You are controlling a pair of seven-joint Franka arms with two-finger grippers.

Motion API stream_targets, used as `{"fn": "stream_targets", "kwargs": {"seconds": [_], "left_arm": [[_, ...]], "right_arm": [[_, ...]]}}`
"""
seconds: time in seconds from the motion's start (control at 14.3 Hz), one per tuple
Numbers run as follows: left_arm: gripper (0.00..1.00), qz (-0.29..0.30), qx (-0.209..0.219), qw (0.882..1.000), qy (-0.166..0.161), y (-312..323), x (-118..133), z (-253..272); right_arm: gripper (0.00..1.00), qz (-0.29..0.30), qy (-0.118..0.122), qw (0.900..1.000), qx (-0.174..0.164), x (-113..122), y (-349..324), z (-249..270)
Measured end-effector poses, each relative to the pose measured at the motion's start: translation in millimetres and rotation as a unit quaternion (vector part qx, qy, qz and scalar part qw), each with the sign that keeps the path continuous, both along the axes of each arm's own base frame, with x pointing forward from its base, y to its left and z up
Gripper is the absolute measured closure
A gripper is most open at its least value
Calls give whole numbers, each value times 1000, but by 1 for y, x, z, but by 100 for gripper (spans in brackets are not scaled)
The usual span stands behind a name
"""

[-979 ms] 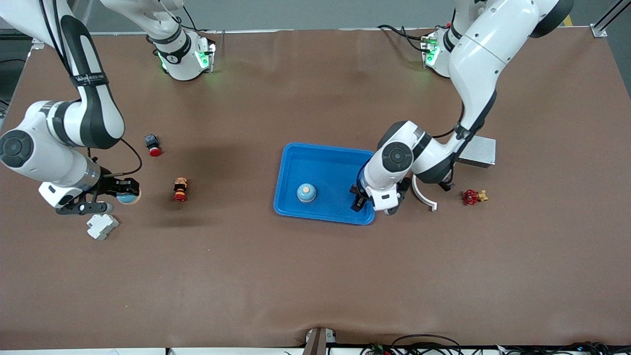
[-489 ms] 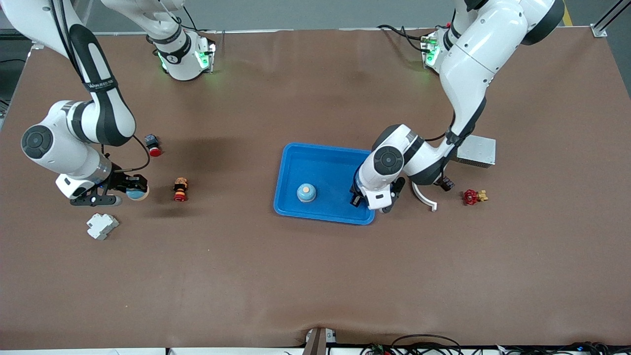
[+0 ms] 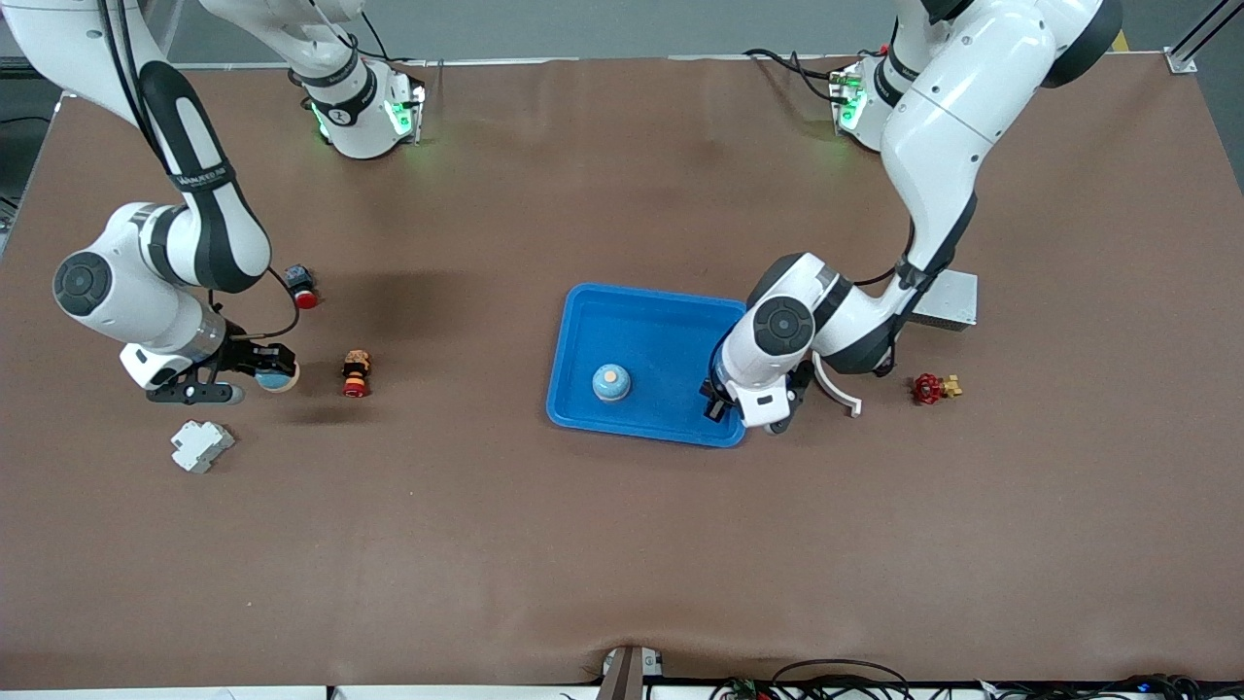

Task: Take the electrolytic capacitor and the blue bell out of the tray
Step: 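Place the capacitor by the red valve while the right gripper lowers the bell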

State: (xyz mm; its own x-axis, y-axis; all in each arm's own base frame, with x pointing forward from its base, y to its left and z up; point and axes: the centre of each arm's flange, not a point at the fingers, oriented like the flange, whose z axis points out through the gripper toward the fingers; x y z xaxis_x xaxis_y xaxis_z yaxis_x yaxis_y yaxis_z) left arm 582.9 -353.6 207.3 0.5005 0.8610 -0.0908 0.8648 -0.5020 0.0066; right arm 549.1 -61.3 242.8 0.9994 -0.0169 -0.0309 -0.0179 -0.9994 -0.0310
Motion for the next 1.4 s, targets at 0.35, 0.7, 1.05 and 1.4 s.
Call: {"fn": "stream_targets", "kwargs": {"seconds": [0.35, 0.7, 1.05, 1.4], "left_arm": [[70, -35, 37, 999, -8, 50, 25, 81], [70, -94, 62, 994, 9, 124, 43, 116], [70, -153, 61, 986, 33, 229, 64, 117], [70, -217, 61, 973, 51, 317, 66, 102]], "right_arm": [[36, -3, 11, 1000, -1, -2, -2, -28], [36, -8, 5, 1000, -3, -1, -7, -39], [36, -12, 3, 1000, -1, 1, -7, -41], [36, -20, -2, 1000, 6, 4, -5, -46]]}}
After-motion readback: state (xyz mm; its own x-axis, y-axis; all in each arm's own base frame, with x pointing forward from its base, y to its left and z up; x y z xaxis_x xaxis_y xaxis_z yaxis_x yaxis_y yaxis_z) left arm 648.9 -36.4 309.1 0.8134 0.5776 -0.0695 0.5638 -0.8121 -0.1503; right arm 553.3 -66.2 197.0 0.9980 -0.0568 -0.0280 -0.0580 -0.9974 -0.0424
